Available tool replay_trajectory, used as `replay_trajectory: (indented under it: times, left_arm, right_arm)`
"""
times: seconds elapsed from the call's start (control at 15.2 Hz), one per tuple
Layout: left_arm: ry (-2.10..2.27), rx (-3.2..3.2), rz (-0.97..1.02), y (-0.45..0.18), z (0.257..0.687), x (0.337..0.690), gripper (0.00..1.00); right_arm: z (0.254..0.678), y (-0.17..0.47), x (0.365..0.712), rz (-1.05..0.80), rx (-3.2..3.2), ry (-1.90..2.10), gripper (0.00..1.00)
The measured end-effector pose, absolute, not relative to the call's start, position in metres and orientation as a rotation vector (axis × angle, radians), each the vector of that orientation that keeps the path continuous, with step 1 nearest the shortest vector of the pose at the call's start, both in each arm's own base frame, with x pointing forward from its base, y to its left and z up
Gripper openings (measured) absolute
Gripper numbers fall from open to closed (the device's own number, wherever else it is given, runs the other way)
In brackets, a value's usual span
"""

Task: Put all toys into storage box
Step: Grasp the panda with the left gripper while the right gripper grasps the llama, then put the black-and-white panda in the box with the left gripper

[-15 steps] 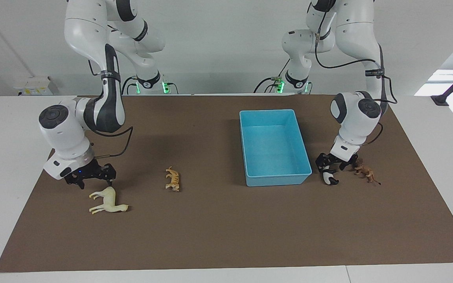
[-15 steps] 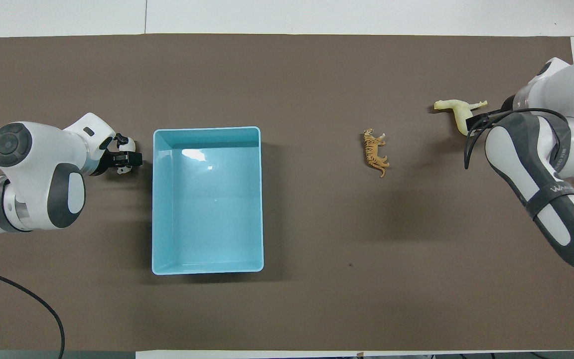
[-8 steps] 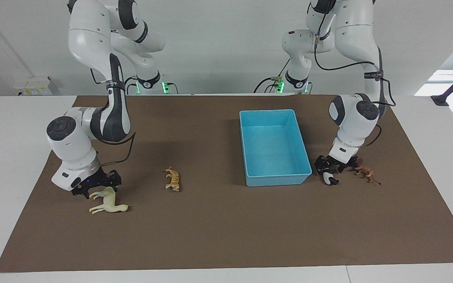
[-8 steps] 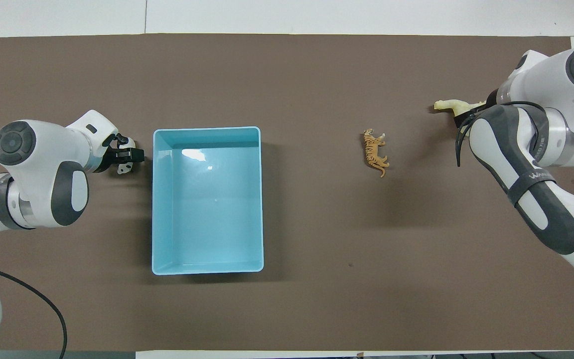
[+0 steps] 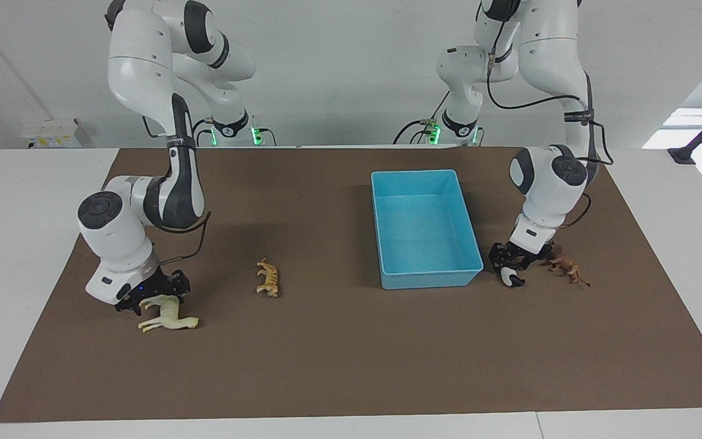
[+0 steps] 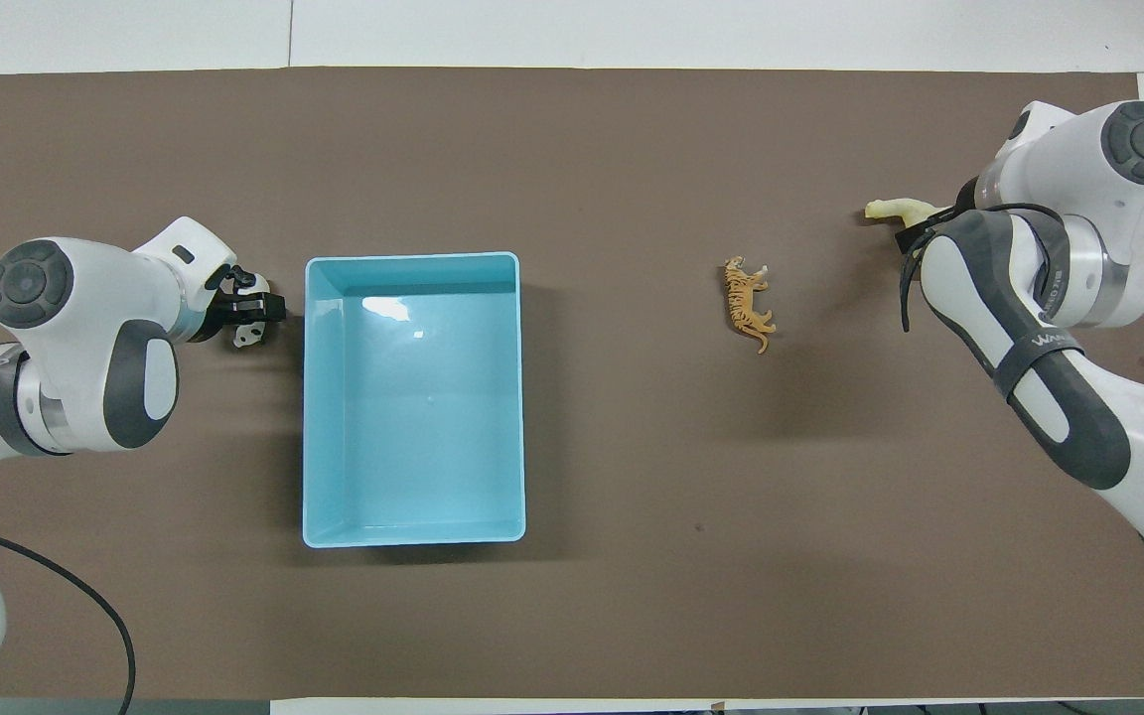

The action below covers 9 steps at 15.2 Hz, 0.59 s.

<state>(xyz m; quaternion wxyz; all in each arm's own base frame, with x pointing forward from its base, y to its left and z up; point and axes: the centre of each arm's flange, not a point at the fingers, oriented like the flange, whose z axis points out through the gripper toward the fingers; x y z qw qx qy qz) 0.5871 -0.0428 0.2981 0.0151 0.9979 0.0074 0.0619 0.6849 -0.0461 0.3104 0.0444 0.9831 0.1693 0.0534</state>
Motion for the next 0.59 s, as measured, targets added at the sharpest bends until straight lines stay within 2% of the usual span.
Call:
replay_trajectory:
  times: [0.2, 0.33, 0.46, 0.59]
  left_arm:
    - [0.024, 3.104, 0.202, -0.0428, 0.2980, 0.5878, 0.81]
    - [0.024, 3.104, 0.202, -0.0428, 0.2980, 0.5878, 0.77]
    - [0.025, 3.104, 0.203, -0.0428, 0.2980, 0.5879, 0.67]
    - [0.025, 3.104, 0.204, -0.0428, 0.2982, 0.5880, 0.63]
  right_arm:
    - [0.3108, -0.0369, 0.6861, 0.174, 3.000, 0.538, 1.00]
    - [0.3100, -0.0349, 0.6864, 0.174, 2.999, 0.542, 1.00]
    - [0.3097, -0.0352, 0.6863, 0.174, 2.999, 0.541, 1.00]
    - [0.3084, -0.0357, 0.6860, 0.171, 3.000, 0.540, 1.00]
